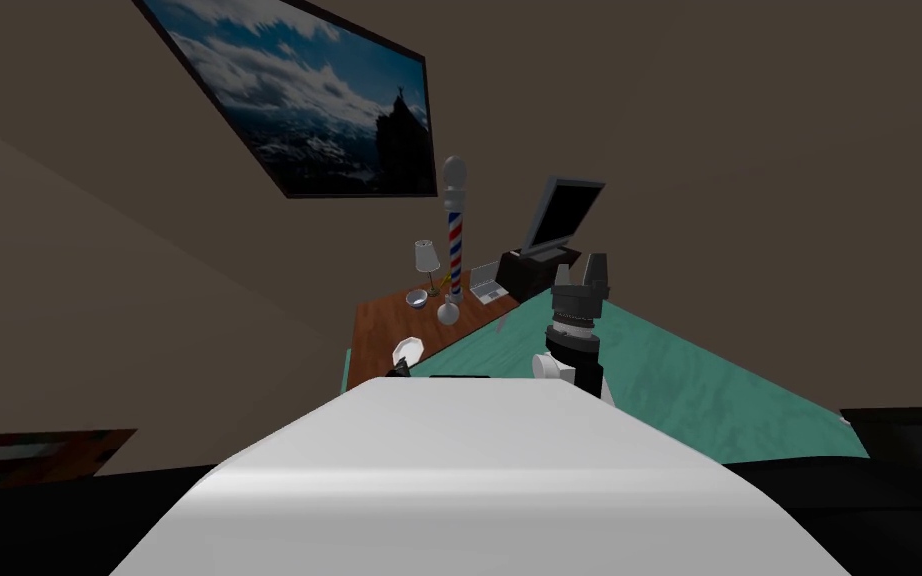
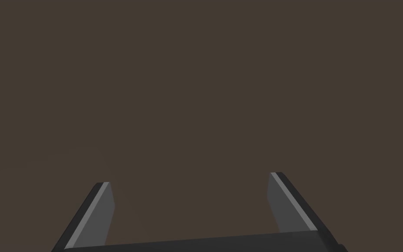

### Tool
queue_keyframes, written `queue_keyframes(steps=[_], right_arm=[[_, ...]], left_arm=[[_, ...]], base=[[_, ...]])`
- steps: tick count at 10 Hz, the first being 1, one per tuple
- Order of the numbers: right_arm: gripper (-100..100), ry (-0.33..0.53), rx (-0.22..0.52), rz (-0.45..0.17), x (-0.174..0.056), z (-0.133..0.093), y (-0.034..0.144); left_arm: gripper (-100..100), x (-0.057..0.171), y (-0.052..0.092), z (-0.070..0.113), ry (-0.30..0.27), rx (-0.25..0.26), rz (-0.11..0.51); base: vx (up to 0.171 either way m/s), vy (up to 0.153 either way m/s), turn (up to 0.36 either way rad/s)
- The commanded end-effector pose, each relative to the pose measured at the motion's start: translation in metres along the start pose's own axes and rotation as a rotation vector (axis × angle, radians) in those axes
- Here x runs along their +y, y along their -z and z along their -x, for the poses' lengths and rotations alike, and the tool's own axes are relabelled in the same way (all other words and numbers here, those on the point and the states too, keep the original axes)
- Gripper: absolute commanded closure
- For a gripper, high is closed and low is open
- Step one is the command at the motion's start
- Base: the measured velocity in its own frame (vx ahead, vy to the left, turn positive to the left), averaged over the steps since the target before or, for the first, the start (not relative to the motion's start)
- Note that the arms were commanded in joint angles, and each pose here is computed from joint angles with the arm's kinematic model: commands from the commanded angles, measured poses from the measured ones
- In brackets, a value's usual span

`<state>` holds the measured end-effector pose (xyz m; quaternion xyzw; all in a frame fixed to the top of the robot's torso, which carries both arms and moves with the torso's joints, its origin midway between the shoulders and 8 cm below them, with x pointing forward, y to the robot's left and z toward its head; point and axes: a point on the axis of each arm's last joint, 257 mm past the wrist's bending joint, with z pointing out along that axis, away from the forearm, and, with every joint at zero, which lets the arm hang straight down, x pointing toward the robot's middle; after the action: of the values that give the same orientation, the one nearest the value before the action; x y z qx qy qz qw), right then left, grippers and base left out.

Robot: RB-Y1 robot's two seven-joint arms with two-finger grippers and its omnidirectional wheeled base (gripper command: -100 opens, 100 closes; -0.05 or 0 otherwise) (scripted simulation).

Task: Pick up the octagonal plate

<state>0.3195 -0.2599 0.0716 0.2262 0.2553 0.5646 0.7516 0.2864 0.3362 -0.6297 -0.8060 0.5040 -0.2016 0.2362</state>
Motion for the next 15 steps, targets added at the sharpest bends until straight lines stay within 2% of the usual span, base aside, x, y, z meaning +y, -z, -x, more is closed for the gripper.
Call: queue_keyframes(steps=[1, 2, 3, 6, 7, 10, 11, 12, 13, 14, 15], right_arm=[[0, 0.000, 0.000, 0.000, 0.000, 0.000, 0.000], [0, 0.000, 0.000, 0.000, 0.000, 0.000, 0.000], [0, 0.000, 0.000, 0.000, 0.000, 0.000, 0.000], [0, 0.000, 0.000, 0.000, 0.000, 0.000, 0.000], [0, 0.000, 0.000, 0.000, 0.000, 0.000, 0.000], [0, 0.000, 0.000, 0.000, 0.000, 0.000, 0.000], [0, 0.000, 0.000, 0.000, 0.000, 0.000, 0.000], [0, 0.000, 0.000, 0.000, 0.000, 0.000, 0.000], [0, 0.000, 0.000, 0.000, 0.000, 0.000, 0.000], [0, 0.000, 0.000, 0.000, 0.000, 0.000, 0.000], [0, 0.000, 0.000, 0.000, 0.000, 0.000, 0.000]], left_arm=[[-100, 0.003, 0.000, 0.005, 0.012, -0.005, -0.001], [-100, 0.011, 0.003, 0.017, 0.032, -0.019, -0.002], [-100, 0.011, 0.003, 0.017, 0.032, -0.019, -0.002], [-100, 0.034, 0.014, 0.055, 0.093, -0.061, -0.006], [-100, 0.021, 0.012, 0.051, 0.093, -0.050, -0.031], [-100, 0.034, 0.014, 0.055, 0.093, -0.061, -0.006], [-100, 0.041, 0.018, 0.068, 0.112, -0.075, -0.008], [-100, 0.041, 0.018, 0.068, 0.112, -0.075, -0.008], [-100, 0.055, 0.028, 0.094, 0.149, -0.104, -0.014], [-100, 0.029, 0.022, 0.082, 0.146, -0.078, -0.056], [-100, 0.038, 0.024, 0.087, 0.150, -0.087, -0.046]], base=[[0.022, -0.007, -0.081], [0.029, -0.016, -0.163], [0.025, -0.010, -0.081], [0.040, -0.017, -0.221], [0.046, -0.009, -0.070], [0.003, -0.002, 0.009], [0.011, -0.006, -0.186], [0.022, -0.001, -0.090], [0.053, -0.021, -0.296], [0.052, -0.010, -0.170], [0.026, -0.004, -0.007]])
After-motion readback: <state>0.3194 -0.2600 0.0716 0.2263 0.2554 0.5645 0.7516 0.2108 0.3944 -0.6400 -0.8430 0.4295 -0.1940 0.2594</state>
